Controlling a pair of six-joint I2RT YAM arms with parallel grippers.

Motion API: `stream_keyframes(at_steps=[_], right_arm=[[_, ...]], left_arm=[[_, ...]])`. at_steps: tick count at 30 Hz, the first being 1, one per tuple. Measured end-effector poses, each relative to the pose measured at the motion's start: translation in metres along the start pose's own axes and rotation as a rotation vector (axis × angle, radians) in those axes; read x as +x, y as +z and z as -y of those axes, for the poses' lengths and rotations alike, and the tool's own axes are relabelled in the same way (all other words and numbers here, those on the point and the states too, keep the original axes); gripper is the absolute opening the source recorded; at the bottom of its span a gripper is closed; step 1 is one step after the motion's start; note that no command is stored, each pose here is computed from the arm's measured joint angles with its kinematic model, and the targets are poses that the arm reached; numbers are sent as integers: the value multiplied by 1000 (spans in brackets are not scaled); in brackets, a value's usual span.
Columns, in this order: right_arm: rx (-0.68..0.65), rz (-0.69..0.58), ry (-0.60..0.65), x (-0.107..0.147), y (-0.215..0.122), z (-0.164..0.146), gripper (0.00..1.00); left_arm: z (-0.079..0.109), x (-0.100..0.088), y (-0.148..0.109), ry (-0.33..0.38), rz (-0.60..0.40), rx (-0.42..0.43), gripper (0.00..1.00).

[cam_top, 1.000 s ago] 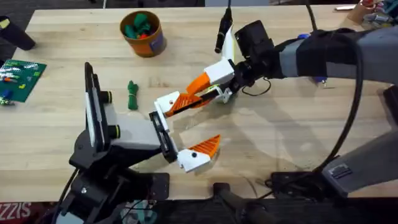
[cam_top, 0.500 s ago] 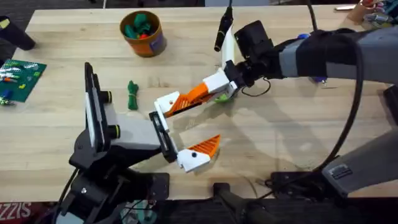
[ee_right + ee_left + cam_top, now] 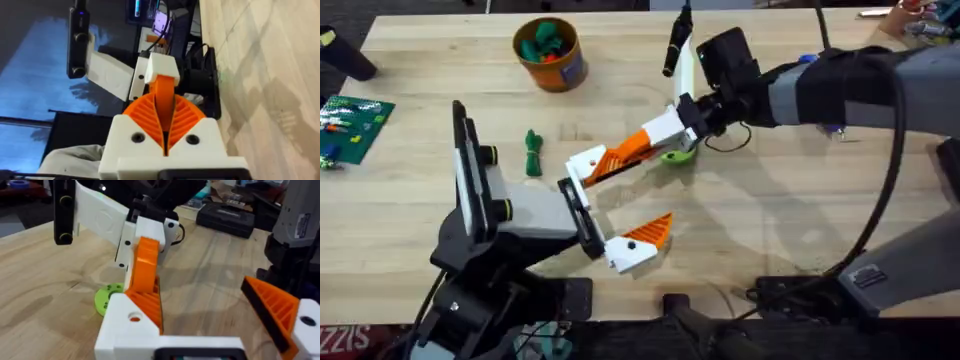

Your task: Pick up the gripper from the table and insert it into the empty holder that is missing its gripper. Then pick up a screw, insert it into the mounting hole, and use the screwdriver to tighten it. Finally, clean up the table by picking up the vegetable and placing it into the bucket.

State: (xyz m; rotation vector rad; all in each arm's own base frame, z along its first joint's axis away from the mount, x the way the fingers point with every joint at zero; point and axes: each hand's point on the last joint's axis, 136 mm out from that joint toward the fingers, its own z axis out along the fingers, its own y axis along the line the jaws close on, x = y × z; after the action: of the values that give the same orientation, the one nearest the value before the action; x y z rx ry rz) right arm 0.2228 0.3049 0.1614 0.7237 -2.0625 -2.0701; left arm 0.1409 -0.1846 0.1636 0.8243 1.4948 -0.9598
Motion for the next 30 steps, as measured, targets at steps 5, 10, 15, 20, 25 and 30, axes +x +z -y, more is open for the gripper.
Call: stream_keyframes(at_steps=[5, 10, 15, 20, 25, 30], right_arm=[[27, 11, -20, -10, 5, 1, 18], [54, 22, 15, -14, 9, 4, 18], [77, 36, 52, -16, 10, 3, 18], [96, 45, 96, -15, 10, 5, 18], [166, 101, 66, -12, 9, 2, 17], [195, 129, 41, -16, 13, 2, 17]], left_arm=[[-8, -1, -1, 1, 5, -43, 994], [-13, -1, -1, -12, 7, -71, 994], [-15, -1, -1, -23, 9, -81, 994], [-15, -1, -1, -39, 8, -83, 994], [-13, -1, -1, -40, 6, -72, 994], [-17, -1, -1, -49, 6, -91, 994]])
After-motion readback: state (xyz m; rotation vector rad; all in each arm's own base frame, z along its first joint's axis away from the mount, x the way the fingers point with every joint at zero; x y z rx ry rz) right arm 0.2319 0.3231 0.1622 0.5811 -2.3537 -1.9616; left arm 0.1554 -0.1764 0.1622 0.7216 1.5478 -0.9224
